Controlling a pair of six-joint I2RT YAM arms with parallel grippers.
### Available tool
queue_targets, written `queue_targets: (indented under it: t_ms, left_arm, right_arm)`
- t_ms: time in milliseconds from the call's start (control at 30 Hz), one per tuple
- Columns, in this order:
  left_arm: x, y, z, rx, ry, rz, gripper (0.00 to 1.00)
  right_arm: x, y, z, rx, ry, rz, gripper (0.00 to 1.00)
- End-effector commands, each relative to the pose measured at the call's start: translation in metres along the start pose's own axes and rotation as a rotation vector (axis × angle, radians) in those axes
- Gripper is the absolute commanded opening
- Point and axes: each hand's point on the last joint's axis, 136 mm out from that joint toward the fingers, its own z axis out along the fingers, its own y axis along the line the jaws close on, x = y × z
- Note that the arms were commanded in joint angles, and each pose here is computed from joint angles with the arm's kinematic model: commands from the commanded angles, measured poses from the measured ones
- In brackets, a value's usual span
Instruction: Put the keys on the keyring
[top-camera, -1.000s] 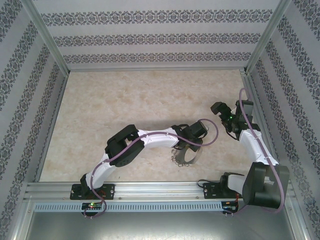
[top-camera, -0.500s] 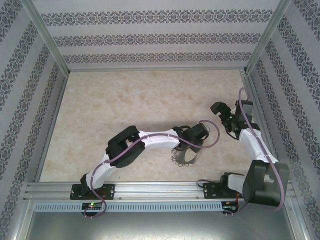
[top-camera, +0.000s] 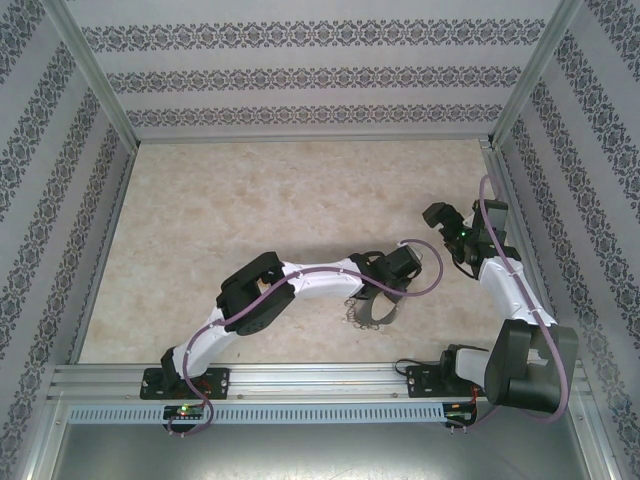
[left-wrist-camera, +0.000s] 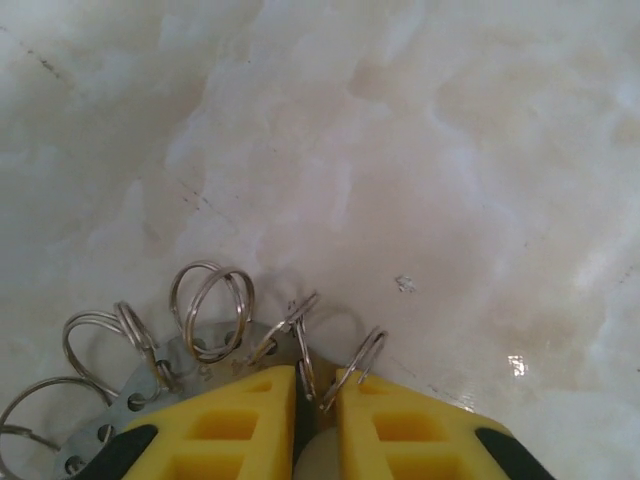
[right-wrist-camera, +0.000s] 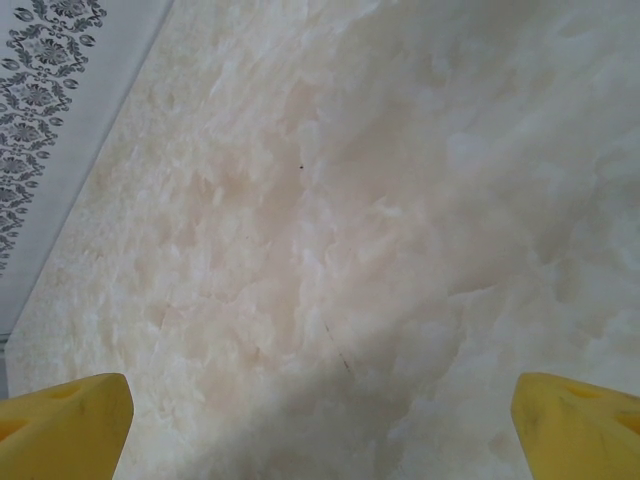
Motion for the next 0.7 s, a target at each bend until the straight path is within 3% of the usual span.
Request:
queue_targets:
  t_ms: [0, 100, 300, 533, 667]
  left_arm:
    - [0.005, 0.001, 0.007, -0.033, 0.001, 0.011, 0.09]
    - [0.004, 0.004, 0.005, -0.048, -0.007, 0.017, 0.0]
    - [0.002, 0.012, -0.019, -0.058, -0.044, 0.064, 0.0]
    - [0.016, 0.018, -0.052, -0.022, -0.051, 0.209, 0.0]
    - [0.027, 0.024, -0.072, 0.01, -0.05, 0.295, 0.0]
  right_arm:
    - [-0.005, 0.004, 0.0, -0.021, -0.007, -0.011, 0.97]
    - [-0.005, 0.003, -0.001, -0.02, -0.006, -0.012, 0.97]
    - [-0.001, 0.004, -0.004, -0.026, -0.001, -0.032, 0.98]
    - [0.002, -0.009, -0.017, 0.045, -0.032, -0.044, 0.98]
    - [0.017, -0.008, -0.019, 0.003, -0.001, -0.062, 0.98]
